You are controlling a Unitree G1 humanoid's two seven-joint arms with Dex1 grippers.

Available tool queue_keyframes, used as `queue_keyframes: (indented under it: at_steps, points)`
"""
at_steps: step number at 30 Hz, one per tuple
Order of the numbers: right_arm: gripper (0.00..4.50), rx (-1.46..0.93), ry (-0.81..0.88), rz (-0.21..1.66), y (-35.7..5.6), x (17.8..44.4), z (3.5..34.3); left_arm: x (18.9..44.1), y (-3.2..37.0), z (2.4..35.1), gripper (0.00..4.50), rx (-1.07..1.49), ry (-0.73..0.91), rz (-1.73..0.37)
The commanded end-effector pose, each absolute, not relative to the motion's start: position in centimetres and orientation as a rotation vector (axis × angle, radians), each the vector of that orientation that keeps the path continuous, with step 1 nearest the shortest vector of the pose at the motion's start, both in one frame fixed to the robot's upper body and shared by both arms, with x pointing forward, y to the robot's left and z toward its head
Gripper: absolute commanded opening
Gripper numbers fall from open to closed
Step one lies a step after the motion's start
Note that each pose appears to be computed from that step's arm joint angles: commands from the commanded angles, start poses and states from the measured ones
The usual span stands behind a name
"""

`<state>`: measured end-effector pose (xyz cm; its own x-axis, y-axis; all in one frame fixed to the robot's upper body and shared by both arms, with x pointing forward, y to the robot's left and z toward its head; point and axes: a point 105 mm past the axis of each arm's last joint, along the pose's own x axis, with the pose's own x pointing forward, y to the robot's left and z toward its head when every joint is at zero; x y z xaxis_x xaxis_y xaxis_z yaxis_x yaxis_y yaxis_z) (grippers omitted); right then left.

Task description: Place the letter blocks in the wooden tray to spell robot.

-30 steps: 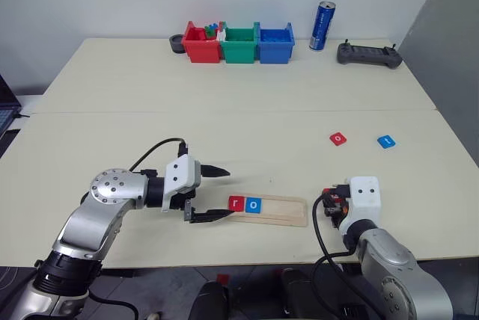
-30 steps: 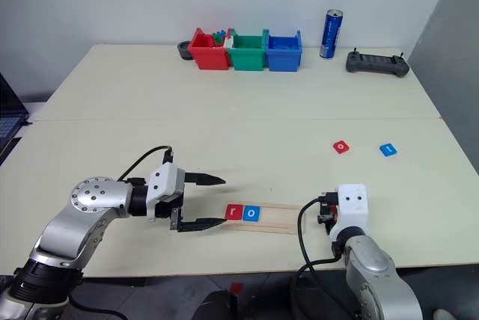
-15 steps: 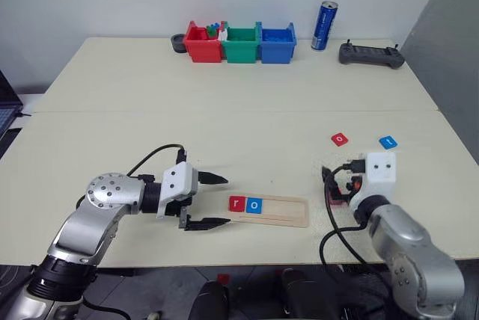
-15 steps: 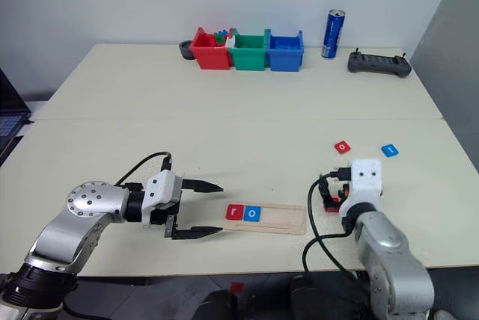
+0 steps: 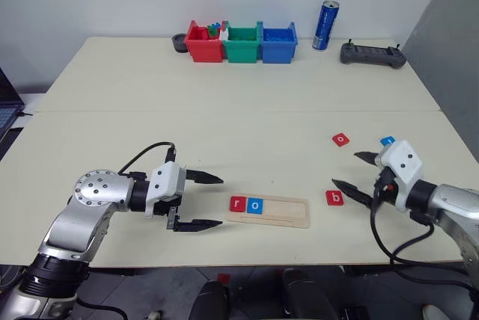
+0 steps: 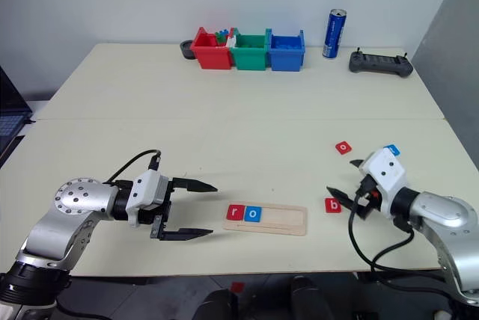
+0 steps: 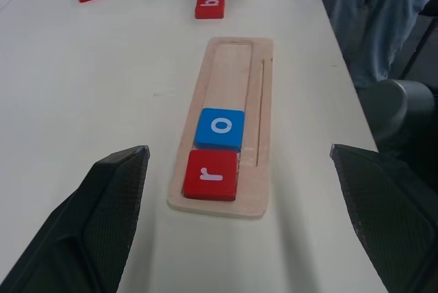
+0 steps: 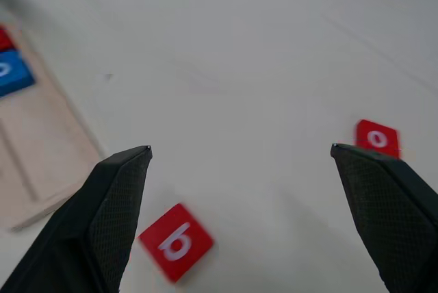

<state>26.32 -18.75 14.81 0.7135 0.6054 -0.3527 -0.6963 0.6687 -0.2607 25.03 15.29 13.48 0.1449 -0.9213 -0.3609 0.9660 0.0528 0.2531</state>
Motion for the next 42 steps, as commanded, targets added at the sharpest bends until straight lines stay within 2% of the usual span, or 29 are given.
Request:
queue_keyframes:
  at_steps: [1, 5, 10, 19, 25, 40, 42]
  points:
    - [4.46, -0.396, 0.191, 0.717, -19.3, 26.5, 15.7, 24.6, 15.1, 14.7, 4.50, 0.484, 0.053, -1.444]
    - [4.46, -0.429, 0.145, 0.684, -20.0, 26.9, 16.1, 24.4, 15.3, 14.7, 4.50, 0.480, 0.048, -1.444]
    - [4.46, -0.480, 0.155, 0.749, -20.2, 26.4, 16.2, 24.8, 15.6, 14.4, 4.50, 0.486, 0.045, -1.443]
    - [4.46, -0.578, 0.337, 0.943, -20.6, 24.9, 14.5, 25.6, 17.3, 13.2, 4.50, 0.511, 0.055, -1.431]
    - [4.46, -0.627, 0.419, 1.041, -20.4, 25.5, 12.2, 25.2, 17.0, 12.7, 4.50, 0.524, 0.042, -1.456]
    - [4.46, -0.582, 0.427, 1.123, -18.6, 28.3, 9.5, 25.3, 15.5, 13.5, 4.50, 0.532, 0.012, -1.460]
    - [4.09, -0.582, 0.432, 1.129, -18.6, 28.4, 9.4, 25.4, 15.6, 13.4, 4.50, 0.533, 0.016, -1.457]
